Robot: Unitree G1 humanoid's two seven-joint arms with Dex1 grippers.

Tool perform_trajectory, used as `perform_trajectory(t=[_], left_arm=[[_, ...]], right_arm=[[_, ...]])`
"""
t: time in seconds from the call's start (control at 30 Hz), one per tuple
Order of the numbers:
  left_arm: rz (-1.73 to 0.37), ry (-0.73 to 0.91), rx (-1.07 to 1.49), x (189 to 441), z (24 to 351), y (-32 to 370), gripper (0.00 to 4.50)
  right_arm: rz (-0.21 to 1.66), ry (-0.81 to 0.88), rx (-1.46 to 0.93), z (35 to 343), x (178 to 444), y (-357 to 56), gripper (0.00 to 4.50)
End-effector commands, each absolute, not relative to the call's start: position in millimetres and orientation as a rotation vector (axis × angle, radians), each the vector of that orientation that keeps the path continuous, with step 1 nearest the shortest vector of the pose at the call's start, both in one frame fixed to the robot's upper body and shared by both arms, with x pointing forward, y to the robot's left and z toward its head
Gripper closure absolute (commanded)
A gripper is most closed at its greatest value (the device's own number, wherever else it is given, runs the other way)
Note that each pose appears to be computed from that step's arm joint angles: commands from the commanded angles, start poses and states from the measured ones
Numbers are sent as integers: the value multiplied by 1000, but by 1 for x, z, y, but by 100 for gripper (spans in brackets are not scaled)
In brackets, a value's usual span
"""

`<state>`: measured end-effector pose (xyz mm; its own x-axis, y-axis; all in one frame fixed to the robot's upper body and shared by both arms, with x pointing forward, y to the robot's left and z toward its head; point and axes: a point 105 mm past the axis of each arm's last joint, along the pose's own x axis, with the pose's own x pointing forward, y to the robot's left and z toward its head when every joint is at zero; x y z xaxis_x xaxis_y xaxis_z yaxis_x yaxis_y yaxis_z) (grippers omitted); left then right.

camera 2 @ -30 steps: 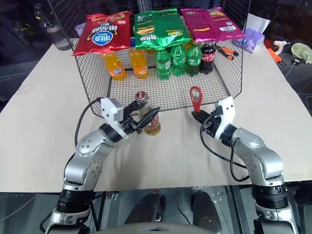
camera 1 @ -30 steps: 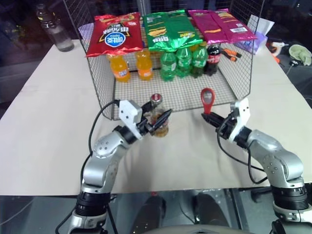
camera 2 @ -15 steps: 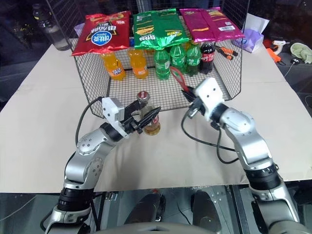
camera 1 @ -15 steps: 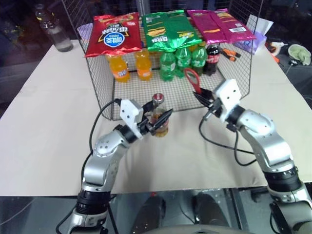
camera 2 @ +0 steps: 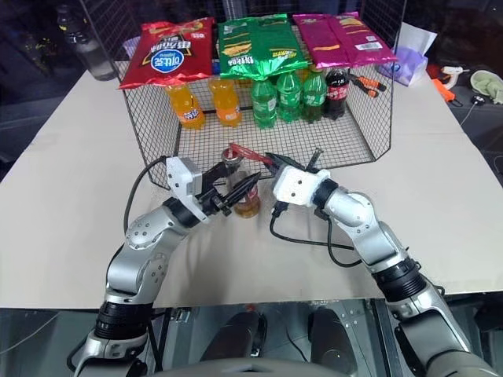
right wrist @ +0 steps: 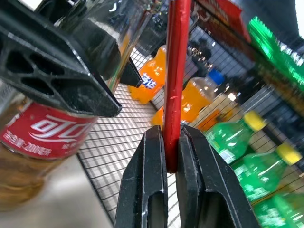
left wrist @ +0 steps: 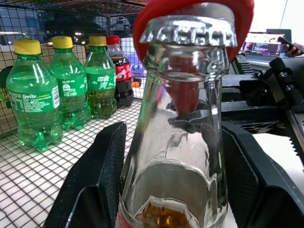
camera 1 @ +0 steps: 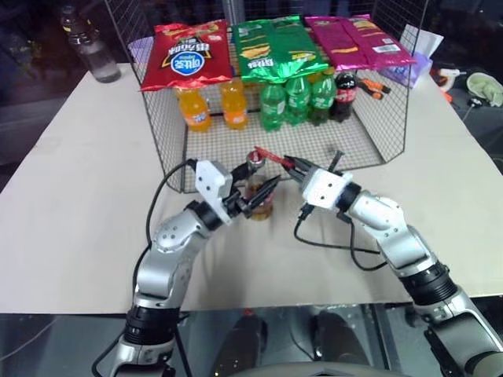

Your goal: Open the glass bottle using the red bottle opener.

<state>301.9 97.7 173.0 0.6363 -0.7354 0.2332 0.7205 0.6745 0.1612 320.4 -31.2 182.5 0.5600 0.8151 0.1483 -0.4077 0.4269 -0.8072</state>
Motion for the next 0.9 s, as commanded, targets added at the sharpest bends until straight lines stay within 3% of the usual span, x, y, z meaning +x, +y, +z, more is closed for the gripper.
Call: perform_trajectory(t=[0.03, 0.53, 0.9], left_arm=[[-853, -348, 59, 299, 185, 93, 223], [-870, -352, 51, 300, 186, 88, 223], [-884, -346, 49, 301, 184, 86, 223]], right_arm=[[852, -683, -875, 187, 311, -19, 450], [917, -763, -929, 166, 309, 6, 450], [939, -885, -1162, 175, 309, -15, 450]])
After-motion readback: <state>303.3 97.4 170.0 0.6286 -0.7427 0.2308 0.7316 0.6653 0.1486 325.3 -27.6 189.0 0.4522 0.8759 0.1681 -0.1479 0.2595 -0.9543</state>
